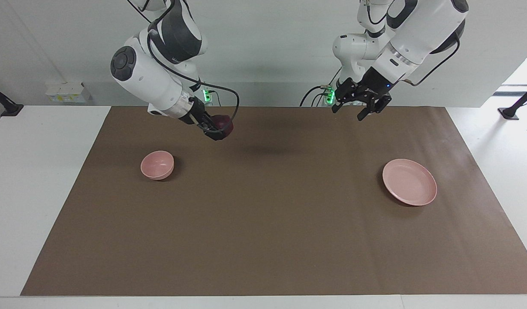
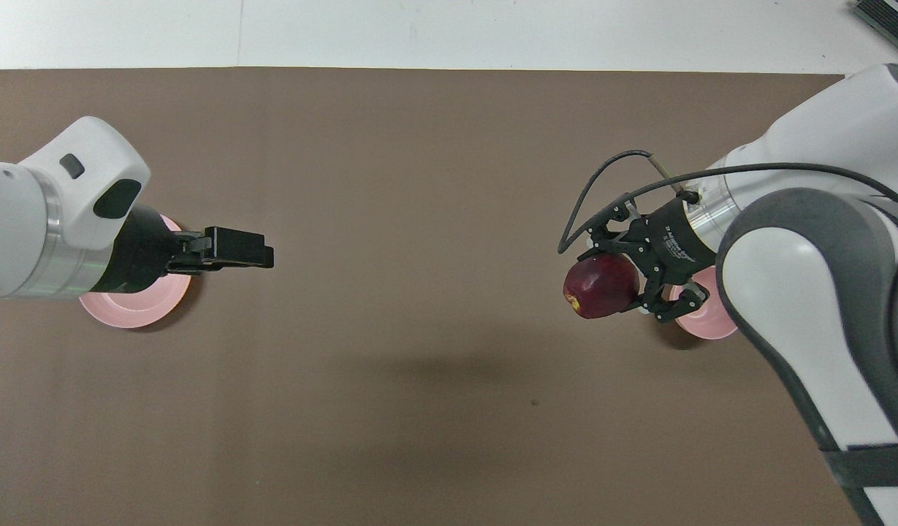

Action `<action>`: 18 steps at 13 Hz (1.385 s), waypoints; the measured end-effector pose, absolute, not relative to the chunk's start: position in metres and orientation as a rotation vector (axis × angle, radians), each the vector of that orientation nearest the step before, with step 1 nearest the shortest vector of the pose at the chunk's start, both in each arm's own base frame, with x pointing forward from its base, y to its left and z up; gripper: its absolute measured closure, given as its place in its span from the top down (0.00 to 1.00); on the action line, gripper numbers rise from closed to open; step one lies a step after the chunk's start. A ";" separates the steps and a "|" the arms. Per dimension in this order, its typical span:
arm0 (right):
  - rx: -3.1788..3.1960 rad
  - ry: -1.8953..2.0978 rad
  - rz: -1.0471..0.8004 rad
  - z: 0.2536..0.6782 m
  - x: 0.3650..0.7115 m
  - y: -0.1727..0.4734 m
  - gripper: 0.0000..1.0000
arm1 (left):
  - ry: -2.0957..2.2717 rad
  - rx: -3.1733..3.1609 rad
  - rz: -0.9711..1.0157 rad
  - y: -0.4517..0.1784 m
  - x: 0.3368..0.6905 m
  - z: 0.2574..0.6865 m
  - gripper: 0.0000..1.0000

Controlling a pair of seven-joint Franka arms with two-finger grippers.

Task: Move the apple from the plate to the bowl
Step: 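Carry the apple with the right gripper and lower it into the bowl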

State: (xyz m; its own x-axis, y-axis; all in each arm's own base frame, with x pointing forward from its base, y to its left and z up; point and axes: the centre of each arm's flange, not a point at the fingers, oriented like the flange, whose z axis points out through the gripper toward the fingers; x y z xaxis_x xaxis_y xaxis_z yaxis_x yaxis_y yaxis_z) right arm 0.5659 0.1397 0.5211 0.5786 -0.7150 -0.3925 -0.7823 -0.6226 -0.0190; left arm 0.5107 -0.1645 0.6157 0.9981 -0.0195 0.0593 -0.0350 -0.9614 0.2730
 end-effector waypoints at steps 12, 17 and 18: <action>-3.060 0.391 0.289 0.459 0.571 -0.043 0.78 | -0.219 3.078 0.015 -0.052 0.531 0.639 1.00; -3.075 0.385 0.291 0.396 0.543 -0.047 0.78 | -0.323 3.107 -0.093 -0.046 0.522 0.633 1.00; -3.075 0.386 0.287 0.385 0.540 -0.047 0.78 | -0.324 3.111 -0.103 -0.046 0.522 0.631 1.00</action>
State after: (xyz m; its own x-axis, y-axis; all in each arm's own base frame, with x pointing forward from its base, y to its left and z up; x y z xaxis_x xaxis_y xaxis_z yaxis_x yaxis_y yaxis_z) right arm 0.5397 -0.0471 0.3853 0.9523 -0.2423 -0.1855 -0.2477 -0.9688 -0.0058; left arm 0.5218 -0.0457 0.6307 0.9764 -0.2060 -0.0642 -0.2052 -0.9785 0.0186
